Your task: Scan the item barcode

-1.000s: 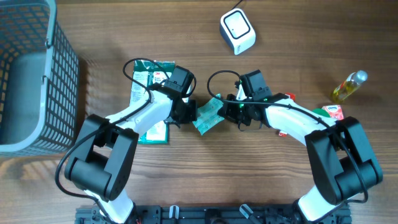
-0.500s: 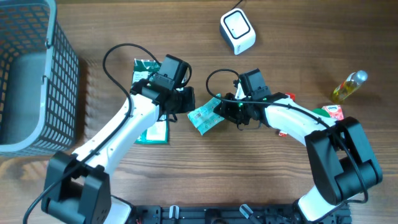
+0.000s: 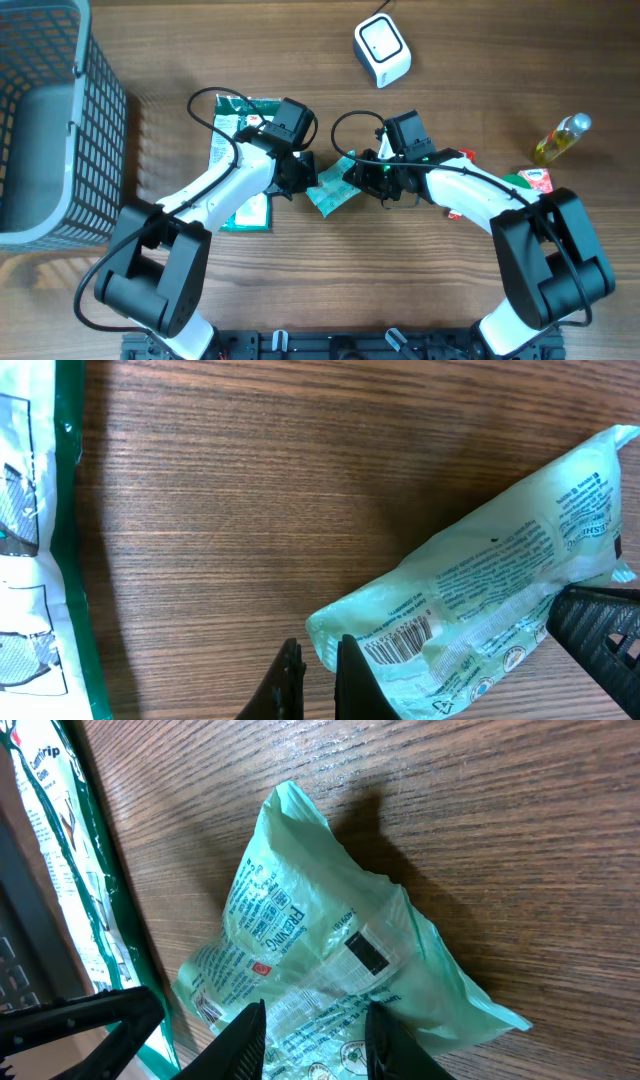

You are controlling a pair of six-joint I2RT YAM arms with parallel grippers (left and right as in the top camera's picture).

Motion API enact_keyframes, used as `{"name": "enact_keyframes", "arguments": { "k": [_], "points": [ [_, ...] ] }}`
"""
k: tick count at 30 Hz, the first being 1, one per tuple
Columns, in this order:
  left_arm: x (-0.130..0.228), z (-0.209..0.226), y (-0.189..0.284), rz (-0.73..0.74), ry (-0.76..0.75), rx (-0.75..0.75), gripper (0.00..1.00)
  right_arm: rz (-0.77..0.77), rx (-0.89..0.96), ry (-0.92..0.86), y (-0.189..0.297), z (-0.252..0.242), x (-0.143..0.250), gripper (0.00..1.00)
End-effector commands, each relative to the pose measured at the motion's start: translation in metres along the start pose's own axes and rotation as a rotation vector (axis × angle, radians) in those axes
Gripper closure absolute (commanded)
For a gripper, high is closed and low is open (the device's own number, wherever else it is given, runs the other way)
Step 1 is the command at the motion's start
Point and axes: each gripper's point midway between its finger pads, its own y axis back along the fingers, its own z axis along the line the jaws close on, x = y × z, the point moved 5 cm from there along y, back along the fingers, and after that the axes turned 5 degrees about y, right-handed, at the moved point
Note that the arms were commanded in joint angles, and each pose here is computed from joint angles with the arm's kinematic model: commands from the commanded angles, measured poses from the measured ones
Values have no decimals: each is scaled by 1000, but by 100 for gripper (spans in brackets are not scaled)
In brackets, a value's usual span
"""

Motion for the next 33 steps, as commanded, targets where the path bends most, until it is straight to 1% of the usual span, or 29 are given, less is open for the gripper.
{"name": "enact_keyframes", "arguments": {
  "k": [1,5,8,10,11,12,13,15,17,23,33],
  "points": [
    [1,2,-3,5,26,-10,96,30,136,-47,-16,-35,12,66],
    [2,2,-3,5,26,-10,96,33,136,-40,-11,-33,13,63],
    [1,2,-3,4,26,-11,96,-3,105,31,19,-10,9,61],
    [1,2,-3,4,26,-10,96,-43,93,110,44,6,6,57],
    [1,2,-3,3,25,-10,96,-85,97,144,62,14,5,47],
    [1,2,-3,2,25,-9,96,-117,109,152,72,17,4,40],
    [1,1,-3,1,25,-7,96,-150,130,160,80,17,3,35],
    [0,1,-3,-2,26,-5,96,-218,180,178,94,16,-1,21],
    [0,-3,-4,-9,18,3,96,-239,231,171,95,9,-3,16],
    [8,-17,-18,-3,-30,11,96,-184,271,146,79,-5,0,14],
    [15,-8,-48,59,-26,-50,96,-103,327,114,54,-24,4,12]
  ]
}}
